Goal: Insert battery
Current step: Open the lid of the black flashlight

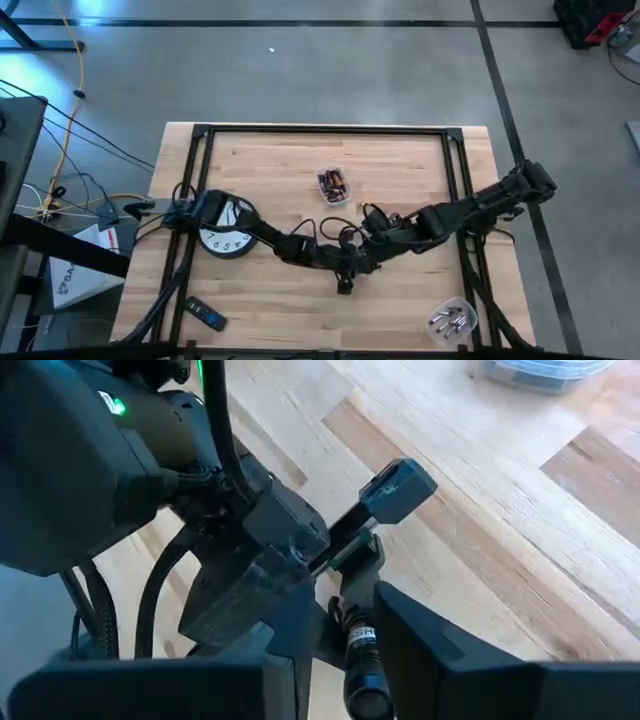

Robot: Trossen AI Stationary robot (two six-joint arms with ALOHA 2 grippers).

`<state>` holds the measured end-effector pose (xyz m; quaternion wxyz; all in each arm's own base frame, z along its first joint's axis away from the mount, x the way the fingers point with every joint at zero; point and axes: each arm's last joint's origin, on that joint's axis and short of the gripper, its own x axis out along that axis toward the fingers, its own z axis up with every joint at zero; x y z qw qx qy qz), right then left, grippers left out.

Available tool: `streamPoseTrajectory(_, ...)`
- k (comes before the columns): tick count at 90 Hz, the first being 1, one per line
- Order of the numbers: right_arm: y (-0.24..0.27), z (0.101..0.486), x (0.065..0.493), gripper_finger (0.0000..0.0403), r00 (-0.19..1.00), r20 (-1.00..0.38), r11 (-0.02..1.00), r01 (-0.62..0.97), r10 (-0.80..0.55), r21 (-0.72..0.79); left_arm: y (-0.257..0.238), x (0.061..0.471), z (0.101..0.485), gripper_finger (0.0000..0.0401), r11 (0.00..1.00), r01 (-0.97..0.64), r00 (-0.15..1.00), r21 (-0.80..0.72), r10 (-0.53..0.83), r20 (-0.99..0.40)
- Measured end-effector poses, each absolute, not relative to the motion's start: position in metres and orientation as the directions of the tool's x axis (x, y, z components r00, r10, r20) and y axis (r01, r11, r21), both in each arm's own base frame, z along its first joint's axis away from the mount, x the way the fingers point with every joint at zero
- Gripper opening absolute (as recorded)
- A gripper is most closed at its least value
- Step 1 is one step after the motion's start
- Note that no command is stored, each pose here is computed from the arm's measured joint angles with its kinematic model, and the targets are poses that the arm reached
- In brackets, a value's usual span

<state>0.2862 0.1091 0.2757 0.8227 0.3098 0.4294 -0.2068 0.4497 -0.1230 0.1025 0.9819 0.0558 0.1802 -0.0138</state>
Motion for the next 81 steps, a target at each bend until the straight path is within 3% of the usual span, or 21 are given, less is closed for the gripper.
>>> streamPoseTrajectory(49, 0.105, 0.277, 0.289, 0.0074, 0.559, -0.823, 0.785, 0.551, -0.096, 0.283, -0.123, 0.450, 0.102, 0.0097, 0.993, 0.054, 0.934, 0.102, -0.015, -0.357)
streamPoseTrajectory(61, 0.103, 0.274, 0.287, 0.0075, 0.499, -0.866, 0.732, 0.584, 0.017, 0.351, -0.123, 0.450, 0.102, 0.0097, 0.993, 0.055, 0.934, 0.102, -0.015, -0.357)
streamPoseTrajectory(81, 0.108, 0.267, 0.273, 0.0118, 0.374, -0.927, 0.650, 0.698, 0.026, 0.300, -0.123, 0.450, 0.102, 0.0097, 0.993, 0.050, 0.934, 0.103, -0.010, -0.356)
